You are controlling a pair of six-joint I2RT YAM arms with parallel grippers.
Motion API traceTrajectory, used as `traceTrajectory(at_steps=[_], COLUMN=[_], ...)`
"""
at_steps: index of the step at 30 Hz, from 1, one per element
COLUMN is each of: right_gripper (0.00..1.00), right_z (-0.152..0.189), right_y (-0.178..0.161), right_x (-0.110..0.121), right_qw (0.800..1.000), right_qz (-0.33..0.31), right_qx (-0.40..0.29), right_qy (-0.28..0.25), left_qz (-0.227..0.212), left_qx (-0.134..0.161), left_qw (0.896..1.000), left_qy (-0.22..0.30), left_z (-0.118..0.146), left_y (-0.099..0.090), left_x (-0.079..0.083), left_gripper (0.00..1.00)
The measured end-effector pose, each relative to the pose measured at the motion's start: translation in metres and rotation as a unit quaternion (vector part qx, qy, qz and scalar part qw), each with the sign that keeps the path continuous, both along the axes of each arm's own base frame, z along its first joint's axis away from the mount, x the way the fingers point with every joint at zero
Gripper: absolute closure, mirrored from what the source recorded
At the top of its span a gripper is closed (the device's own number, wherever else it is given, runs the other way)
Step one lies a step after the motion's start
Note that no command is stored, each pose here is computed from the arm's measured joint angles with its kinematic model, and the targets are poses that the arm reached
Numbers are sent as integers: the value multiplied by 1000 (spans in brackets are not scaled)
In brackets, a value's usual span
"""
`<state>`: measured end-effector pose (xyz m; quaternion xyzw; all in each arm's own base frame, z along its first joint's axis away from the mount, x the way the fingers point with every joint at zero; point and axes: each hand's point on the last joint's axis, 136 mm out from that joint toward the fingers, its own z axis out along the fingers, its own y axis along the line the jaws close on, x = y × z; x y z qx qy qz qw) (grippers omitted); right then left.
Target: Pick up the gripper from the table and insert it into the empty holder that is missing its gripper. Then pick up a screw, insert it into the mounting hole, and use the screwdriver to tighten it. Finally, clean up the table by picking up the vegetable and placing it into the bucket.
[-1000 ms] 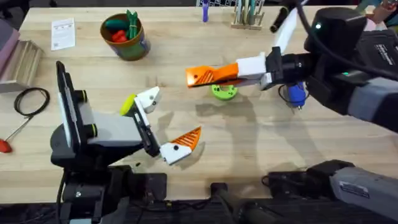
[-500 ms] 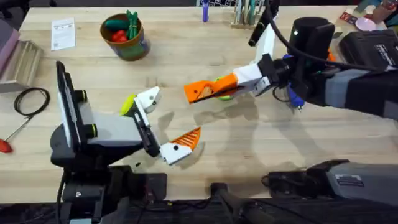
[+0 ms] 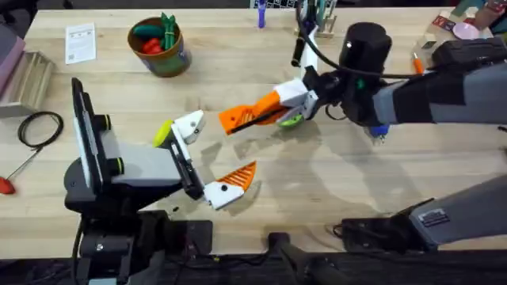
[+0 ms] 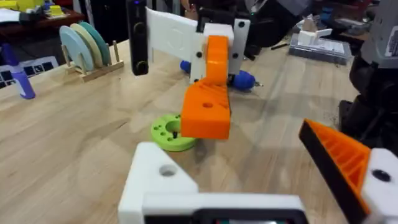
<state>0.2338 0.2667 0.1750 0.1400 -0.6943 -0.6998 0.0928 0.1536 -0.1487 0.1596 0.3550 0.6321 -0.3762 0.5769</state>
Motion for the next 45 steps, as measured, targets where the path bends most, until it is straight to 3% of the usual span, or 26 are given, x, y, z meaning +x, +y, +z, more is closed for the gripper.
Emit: traceTrajectory(at_steps=[16, 25, 45], right_gripper=[992, 992, 992], right_z=[-6, -2, -13], right_y=[21, 32, 44], right_x=[-9, -10, -11], right_qw=[999, 999, 998], right_qz=[36, 52, 69], right_qx=[-6, 5, 4], right_qy=[15, -13, -11], left_qz=[0, 0, 0], left_qx=[0, 0, 0], left_qw=[1000, 1000, 1000], left_qy=[0, 0, 0], left_z=[0, 0, 0], left_y=[0, 0, 0], left_x=[0, 0, 0], left_gripper=[15, 15, 15])
